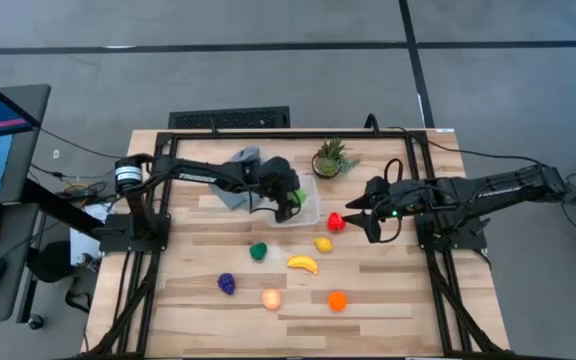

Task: Pick and placing Produce into tupperware
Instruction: Put the green melon into the transparent bin

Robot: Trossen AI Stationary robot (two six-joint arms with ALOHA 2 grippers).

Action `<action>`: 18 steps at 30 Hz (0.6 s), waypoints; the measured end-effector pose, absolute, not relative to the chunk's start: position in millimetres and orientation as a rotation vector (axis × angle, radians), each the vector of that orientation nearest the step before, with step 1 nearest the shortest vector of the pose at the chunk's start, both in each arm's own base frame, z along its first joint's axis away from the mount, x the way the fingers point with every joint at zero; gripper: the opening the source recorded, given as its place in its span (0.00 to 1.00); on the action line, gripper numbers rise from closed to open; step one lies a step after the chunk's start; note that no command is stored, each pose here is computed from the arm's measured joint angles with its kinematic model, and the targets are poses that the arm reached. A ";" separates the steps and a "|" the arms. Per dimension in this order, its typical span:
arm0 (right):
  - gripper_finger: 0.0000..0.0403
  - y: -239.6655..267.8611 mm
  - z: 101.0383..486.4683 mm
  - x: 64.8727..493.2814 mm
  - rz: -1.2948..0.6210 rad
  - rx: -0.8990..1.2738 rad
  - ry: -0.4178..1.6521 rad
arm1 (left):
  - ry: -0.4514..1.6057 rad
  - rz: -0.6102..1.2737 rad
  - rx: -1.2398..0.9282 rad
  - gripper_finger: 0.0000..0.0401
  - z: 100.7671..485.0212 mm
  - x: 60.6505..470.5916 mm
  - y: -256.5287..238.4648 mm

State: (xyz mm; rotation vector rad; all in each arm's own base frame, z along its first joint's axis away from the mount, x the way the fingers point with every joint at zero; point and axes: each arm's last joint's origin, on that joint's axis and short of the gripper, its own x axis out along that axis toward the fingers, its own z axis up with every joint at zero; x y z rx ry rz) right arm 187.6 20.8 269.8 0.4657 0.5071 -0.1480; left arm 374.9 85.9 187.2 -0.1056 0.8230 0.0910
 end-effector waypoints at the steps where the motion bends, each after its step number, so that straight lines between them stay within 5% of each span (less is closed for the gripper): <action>1: 0.63 21.6 269.7 187.5 -0.145 0.469 0.509 | 0.833 0.089 -0.099 0.54 187.4 377.9 87.7; 18: 0.63 25.4 267.3 185.4 -0.156 0.445 0.534 | 0.932 0.136 -0.094 0.58 179.2 385.6 108.8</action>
